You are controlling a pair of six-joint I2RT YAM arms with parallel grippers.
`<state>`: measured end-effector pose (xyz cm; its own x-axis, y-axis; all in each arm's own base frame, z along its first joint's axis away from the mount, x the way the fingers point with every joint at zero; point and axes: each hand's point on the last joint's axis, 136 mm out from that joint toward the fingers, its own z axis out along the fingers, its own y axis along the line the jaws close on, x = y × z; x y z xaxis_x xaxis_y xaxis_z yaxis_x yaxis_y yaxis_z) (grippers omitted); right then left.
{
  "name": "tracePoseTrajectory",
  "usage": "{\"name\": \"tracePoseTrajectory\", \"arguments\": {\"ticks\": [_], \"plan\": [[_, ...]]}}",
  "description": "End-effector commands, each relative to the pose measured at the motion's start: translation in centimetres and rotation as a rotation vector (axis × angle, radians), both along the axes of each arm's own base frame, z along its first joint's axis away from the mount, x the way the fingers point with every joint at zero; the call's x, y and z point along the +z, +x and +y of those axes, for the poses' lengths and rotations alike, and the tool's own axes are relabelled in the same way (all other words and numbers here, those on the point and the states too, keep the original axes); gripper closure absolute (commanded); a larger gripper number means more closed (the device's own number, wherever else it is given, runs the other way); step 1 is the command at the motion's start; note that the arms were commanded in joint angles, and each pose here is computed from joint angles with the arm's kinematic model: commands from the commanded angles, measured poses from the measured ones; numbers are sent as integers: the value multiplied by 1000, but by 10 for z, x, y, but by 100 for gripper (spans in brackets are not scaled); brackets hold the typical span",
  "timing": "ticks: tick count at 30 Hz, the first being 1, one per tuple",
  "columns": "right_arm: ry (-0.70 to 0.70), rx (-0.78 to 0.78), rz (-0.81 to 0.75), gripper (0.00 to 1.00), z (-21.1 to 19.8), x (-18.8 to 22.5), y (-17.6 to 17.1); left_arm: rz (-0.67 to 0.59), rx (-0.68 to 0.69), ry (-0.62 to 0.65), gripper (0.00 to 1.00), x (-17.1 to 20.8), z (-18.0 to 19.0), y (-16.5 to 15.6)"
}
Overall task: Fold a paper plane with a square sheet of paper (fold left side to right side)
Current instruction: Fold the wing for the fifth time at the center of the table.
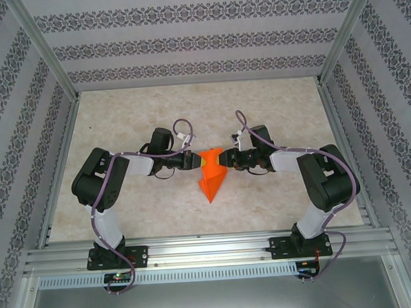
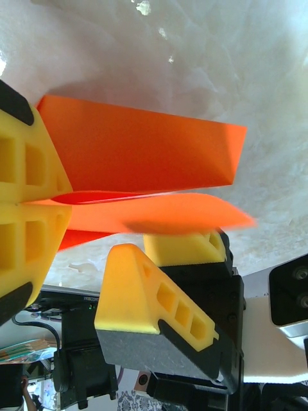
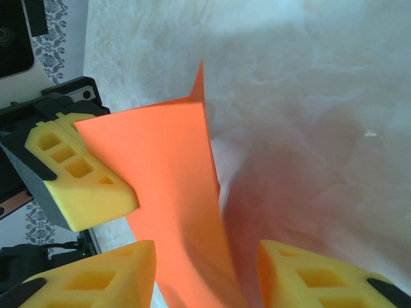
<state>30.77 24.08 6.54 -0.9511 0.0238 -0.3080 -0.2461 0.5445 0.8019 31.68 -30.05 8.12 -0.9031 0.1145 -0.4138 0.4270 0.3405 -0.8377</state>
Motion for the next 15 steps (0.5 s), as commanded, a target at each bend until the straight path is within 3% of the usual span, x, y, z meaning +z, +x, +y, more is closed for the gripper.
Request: {"name": "tracePoseTrajectory", "arguments": {"ticks": [1, 6, 15], "plan": [[-28, 22, 2, 53, -5, -11, -5, -42, -4, -5, 100, 3, 1, 7], [-24, 21, 5, 53, -11, -14, -7, -39, -3, 3, 100, 1, 1, 8], [-29, 21, 21, 72, -16, -19, -11, -29, 5, 24, 100, -5, 1, 11]]}}
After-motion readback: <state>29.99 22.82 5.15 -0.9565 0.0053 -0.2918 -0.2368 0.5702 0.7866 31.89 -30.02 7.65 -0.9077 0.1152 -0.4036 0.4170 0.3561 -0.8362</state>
